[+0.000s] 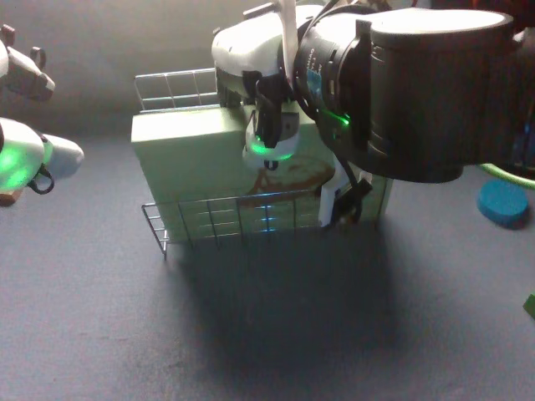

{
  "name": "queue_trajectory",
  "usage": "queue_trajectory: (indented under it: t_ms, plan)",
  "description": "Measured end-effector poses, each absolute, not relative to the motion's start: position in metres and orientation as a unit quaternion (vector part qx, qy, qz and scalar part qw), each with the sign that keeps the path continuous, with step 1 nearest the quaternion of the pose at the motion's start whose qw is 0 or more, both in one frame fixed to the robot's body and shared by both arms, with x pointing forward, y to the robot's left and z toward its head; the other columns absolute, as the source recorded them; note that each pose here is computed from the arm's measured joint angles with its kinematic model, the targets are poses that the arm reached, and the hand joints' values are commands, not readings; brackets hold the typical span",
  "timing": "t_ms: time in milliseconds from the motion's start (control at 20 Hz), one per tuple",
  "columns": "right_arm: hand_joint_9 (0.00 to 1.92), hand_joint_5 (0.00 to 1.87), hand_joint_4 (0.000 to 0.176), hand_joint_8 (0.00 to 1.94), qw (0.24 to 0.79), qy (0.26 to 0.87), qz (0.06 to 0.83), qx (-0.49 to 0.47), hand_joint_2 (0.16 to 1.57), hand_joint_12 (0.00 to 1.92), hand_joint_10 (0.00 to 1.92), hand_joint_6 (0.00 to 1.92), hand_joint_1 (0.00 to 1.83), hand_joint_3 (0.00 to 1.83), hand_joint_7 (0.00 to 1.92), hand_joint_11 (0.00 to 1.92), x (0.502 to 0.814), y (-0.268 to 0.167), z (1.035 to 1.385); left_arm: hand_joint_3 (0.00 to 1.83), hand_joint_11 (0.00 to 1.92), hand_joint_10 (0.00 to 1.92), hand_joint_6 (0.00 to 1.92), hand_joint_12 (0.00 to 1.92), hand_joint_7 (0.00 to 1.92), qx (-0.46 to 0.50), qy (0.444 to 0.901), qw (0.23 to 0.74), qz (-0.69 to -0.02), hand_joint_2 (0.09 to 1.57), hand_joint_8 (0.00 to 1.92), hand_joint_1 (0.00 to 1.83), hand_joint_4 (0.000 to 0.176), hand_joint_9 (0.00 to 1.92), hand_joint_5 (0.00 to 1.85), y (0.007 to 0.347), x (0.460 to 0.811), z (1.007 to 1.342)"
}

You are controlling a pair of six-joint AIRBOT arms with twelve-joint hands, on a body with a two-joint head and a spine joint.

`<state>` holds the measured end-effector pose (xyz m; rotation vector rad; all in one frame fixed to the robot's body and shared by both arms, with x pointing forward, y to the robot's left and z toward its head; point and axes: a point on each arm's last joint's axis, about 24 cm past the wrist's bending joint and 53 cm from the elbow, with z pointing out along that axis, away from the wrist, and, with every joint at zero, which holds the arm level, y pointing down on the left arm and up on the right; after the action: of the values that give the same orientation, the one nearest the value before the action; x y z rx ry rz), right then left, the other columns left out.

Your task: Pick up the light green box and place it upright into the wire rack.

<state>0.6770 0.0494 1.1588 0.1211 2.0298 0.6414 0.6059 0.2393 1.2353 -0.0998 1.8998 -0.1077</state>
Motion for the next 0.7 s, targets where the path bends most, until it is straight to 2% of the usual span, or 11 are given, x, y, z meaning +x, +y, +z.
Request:
queue_trajectory:
  t_ms: [350, 400, 650, 700]
  plan:
    - [0.78, 0.95, 0.000, 1.25, 0.479, 0.837, 0.260, 0.047, 1.14, 1.57, 1.23, 0.92, 1.22, 0.00, 0.91, 0.67, 0.6762, 0.0489, 1.1484, 0.00, 0.00, 0.00, 0.00, 0.68, 0.32, -0.044, 0.812, 0.580, -0.050, 1.23, 0.00, 0.15, 0.038, 0.29, 0.37, 0.2382, 0.6059, 1.2356]
    - [0.78, 0.91, 0.000, 1.21, 0.478, 0.837, 0.261, 0.047, 1.16, 1.58, 1.41, 0.95, 1.33, 0.00, 0.88, 0.67, 0.6760, 0.0491, 1.1483, 0.00, 0.00, 0.00, 0.00, 0.68, 0.32, -0.044, 0.812, 0.580, -0.051, 1.23, 0.00, 0.15, 0.038, 0.28, 0.37, 0.2374, 0.6056, 1.2356]
    - [0.77, 0.88, 0.000, 1.22, 0.478, 0.837, 0.262, 0.044, 1.17, 1.59, 1.46, 0.98, 1.36, 0.00, 0.86, 0.67, 0.6753, 0.0511, 1.1486, 0.00, 0.00, 0.00, 0.00, 0.69, 0.31, -0.042, 0.815, 0.576, -0.052, 1.23, 0.00, 0.15, 0.038, 0.28, 0.37, 0.2346, 0.6040, 1.2315]
    - [0.77, 0.83, 0.000, 1.08, 0.478, 0.837, 0.263, 0.043, 1.17, 1.60, 1.46, 1.08, 1.36, 0.00, 0.92, 0.62, 0.6748, 0.0522, 1.1487, 0.00, 0.00, 0.00, 0.00, 0.68, 0.31, -0.035, 0.815, 0.576, -0.052, 1.23, 0.00, 0.15, 0.038, 0.28, 0.38, 0.2309, 0.6029, 1.2309]
